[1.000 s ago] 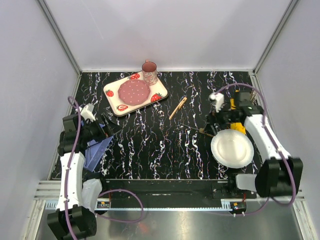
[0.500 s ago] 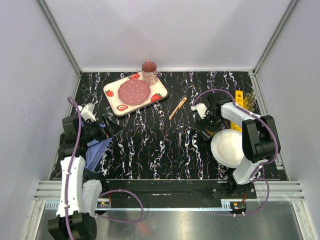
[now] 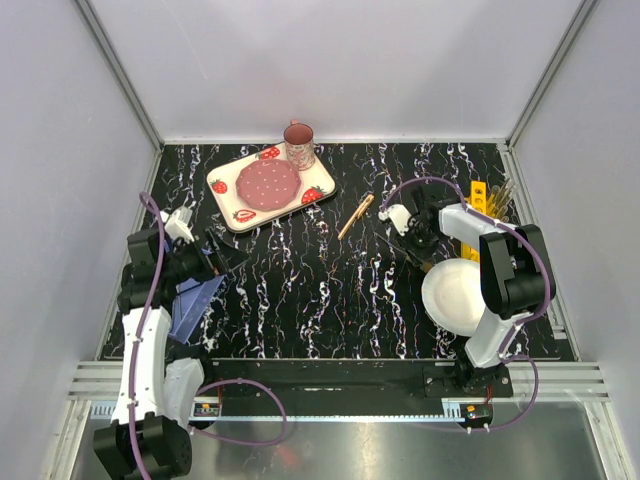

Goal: Organize the chemistry lab equipment

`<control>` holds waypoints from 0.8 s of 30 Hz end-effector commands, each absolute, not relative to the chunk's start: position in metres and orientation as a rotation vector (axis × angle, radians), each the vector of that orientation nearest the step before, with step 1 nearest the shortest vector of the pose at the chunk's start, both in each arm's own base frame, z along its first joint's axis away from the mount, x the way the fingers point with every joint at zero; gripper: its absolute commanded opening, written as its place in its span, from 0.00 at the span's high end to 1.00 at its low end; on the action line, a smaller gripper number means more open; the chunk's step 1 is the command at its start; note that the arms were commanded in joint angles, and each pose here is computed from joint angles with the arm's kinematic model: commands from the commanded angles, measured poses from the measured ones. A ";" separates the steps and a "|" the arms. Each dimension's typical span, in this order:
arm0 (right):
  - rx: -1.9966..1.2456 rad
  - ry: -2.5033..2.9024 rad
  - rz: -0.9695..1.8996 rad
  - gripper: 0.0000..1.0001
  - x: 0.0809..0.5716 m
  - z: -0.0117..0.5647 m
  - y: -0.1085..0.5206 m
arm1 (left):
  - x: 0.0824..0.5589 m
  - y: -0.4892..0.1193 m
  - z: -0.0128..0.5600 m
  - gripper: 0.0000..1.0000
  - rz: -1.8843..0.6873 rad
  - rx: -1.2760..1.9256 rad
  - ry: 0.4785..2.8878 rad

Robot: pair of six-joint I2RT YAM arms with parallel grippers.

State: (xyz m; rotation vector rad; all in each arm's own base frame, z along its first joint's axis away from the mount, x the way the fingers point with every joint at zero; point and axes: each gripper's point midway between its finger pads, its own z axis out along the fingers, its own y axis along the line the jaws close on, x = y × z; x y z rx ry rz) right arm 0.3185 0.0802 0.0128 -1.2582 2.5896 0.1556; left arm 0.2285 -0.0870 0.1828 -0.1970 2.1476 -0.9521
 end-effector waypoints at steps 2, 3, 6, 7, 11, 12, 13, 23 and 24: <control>-1.261 2.437 0.208 0.79 0.344 0.033 0.102 | 0.229 -0.095 0.196 0.01 -0.998 -0.101 2.086; -1.240 2.427 0.244 0.82 0.346 0.038 0.108 | 0.229 -0.095 0.196 0.01 -0.999 -0.103 2.087; -1.196 2.382 0.365 0.93 0.347 0.057 0.126 | 0.227 -0.100 0.195 0.01 -1.035 -0.110 2.093; -1.177 2.359 0.397 0.96 0.347 0.067 0.131 | 0.226 -0.106 0.198 0.01 -1.070 -0.118 2.086; -1.118 2.303 0.573 1.00 0.338 0.095 0.153 | 0.223 -0.128 0.191 0.01 -1.170 -0.178 2.078; -1.097 2.277 0.662 1.00 0.333 0.106 0.164 | 0.227 -0.140 0.198 0.01 -1.199 -0.191 2.043; -1.084 2.262 0.721 1.00 0.327 0.115 0.170 | 0.226 -0.151 0.200 0.01 -1.229 -0.182 2.035; -0.845 1.996 1.724 1.00 0.255 0.191 0.239 | 0.271 -0.248 0.239 0.01 -1.343 -0.321 1.826; -0.851 1.969 1.737 1.00 0.257 0.193 0.241 | 0.279 -0.251 0.243 0.01 -1.316 -0.338 1.809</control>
